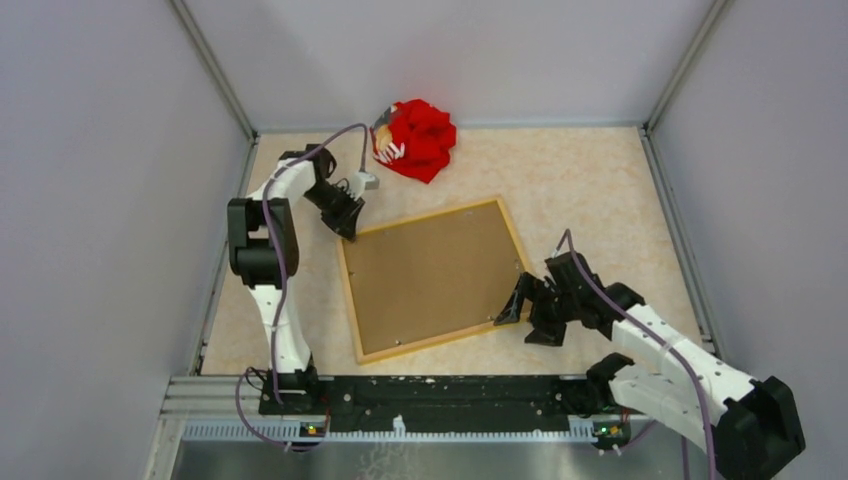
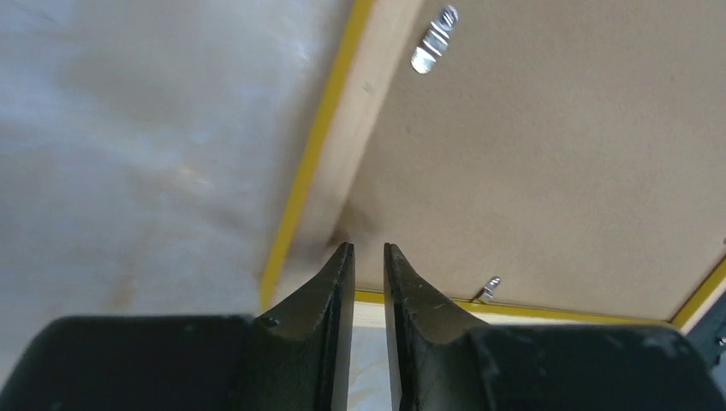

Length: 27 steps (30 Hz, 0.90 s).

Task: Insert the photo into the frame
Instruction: Adjust the photo frame at the center of the board.

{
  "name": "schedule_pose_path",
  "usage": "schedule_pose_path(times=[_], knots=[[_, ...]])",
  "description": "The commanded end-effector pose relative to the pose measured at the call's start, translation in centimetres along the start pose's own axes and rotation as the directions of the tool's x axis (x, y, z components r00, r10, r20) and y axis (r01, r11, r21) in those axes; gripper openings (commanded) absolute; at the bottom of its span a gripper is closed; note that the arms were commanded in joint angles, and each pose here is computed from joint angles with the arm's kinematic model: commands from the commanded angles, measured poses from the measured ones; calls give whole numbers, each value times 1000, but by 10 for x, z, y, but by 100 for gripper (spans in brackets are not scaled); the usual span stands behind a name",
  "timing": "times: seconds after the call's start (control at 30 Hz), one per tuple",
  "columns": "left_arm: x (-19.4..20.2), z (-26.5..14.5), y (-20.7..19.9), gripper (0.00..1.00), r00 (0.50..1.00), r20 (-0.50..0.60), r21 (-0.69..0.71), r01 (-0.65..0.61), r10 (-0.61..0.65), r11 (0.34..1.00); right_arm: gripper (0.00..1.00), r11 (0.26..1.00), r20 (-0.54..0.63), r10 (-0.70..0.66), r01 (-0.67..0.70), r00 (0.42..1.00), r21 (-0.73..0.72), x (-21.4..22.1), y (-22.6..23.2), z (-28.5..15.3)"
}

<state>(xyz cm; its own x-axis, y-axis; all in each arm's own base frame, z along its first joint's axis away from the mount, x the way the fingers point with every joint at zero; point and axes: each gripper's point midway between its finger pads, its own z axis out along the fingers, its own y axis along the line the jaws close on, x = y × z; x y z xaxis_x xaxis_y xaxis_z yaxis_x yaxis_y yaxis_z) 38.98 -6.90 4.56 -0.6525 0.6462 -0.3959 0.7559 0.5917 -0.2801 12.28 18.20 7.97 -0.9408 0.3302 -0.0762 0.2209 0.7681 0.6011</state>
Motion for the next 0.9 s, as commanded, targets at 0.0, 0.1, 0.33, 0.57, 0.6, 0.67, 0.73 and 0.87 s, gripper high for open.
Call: schedule_pose_path(times=[0.0,0.1,0.33,0.57,0.6,0.67,0.73,0.87], knots=[[31,6,-25,25,998,-67,71,6,-2,997,89,999,3,-3,3,1000,40,-5,-5,12],[41,9,-39,24,997,-72,115,10,-2,993,89,997,27,-24,22,999,79,-18,-6,24],[57,7,-72,24,997,-75,234,1,17,972,90,995,126,-34,21,991,98,-69,-6,34],[16,-26,-64,30,999,48,191,-20,11,981,90,996,226,-17,-3,974,89,-118,-6,20],[8,-35,-45,32,996,80,126,14,-24,992,89,997,223,-19,0,975,84,-119,-4,20],[-10,-44,-13,34,991,129,7,37,-38,999,89,998,211,-17,2,977,68,-118,0,21],[-18,-46,17,35,986,151,-95,83,-68,992,86,999,194,-19,10,981,45,-112,6,19],[-7,-39,45,36,982,128,-123,156,-141,980,83,989,195,-143,146,970,0,-94,45,4]])
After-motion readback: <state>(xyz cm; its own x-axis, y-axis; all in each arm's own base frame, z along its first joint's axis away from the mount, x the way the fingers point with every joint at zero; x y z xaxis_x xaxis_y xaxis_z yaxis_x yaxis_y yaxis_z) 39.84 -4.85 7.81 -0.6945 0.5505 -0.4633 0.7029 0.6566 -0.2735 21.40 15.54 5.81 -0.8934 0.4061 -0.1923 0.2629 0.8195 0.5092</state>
